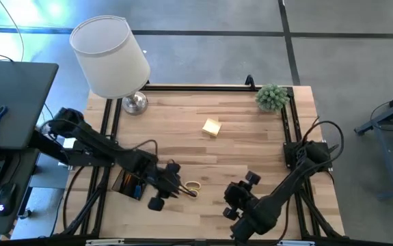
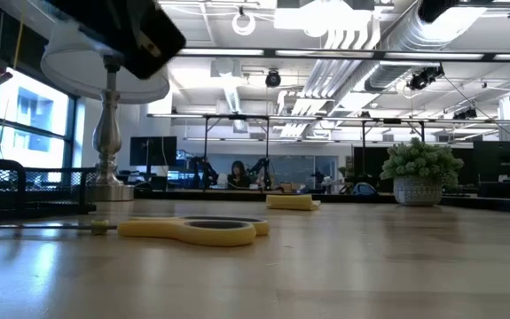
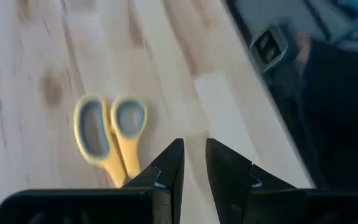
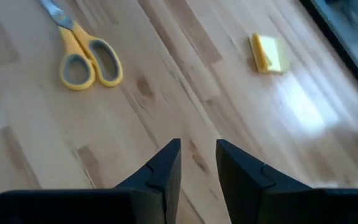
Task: Pick and place office supplies into organizer
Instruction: Put the yellow scissors into the black desk organizer
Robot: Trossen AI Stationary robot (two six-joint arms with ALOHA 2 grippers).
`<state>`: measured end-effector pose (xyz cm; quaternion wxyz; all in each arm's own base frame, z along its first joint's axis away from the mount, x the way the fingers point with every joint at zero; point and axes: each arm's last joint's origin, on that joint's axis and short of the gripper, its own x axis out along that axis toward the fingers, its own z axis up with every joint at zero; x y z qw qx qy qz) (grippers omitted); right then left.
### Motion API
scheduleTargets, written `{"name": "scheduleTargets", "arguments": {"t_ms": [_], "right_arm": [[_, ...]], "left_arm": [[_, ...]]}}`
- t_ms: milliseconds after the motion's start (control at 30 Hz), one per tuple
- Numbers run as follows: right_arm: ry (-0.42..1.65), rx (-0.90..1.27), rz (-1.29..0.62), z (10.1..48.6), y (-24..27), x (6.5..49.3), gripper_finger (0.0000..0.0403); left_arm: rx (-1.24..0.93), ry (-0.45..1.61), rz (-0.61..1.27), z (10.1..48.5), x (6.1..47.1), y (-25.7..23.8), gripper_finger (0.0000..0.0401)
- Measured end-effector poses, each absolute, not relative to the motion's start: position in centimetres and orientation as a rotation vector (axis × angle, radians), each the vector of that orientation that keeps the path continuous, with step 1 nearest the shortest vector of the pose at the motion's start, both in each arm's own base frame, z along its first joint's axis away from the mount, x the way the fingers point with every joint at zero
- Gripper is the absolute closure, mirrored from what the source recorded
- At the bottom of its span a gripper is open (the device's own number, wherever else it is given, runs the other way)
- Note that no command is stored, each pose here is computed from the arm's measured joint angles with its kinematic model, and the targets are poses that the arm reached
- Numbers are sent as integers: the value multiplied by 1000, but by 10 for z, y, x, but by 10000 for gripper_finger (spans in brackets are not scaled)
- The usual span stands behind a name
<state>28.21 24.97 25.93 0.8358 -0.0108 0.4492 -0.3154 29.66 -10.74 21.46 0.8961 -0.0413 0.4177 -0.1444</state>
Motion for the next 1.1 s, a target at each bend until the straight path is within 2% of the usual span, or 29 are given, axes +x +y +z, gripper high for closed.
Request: {"name": "scheduleTargets", "arguments": {"t_ms": [300, 567, 700, 833, 1100], "right_arm": [[919, 40, -691, 221, 250, 280, 308], [926, 2, -699, 212, 248, 277, 308], [901, -9, -699, 213, 248, 277, 308], [898, -19, -693, 213, 249, 277, 308], [897, -38, -681, 213, 248, 280, 308]], "left_arm": [[-52, 849, -163, 184, 321, -97, 336], [-31, 864, -100, 166, 335, -90, 224], [25, 868, 18, 161, 337, -84, 193], [12, 882, 47, 159, 337, -79, 197], [3, 983, 41, 144, 333, -80, 243]]}}
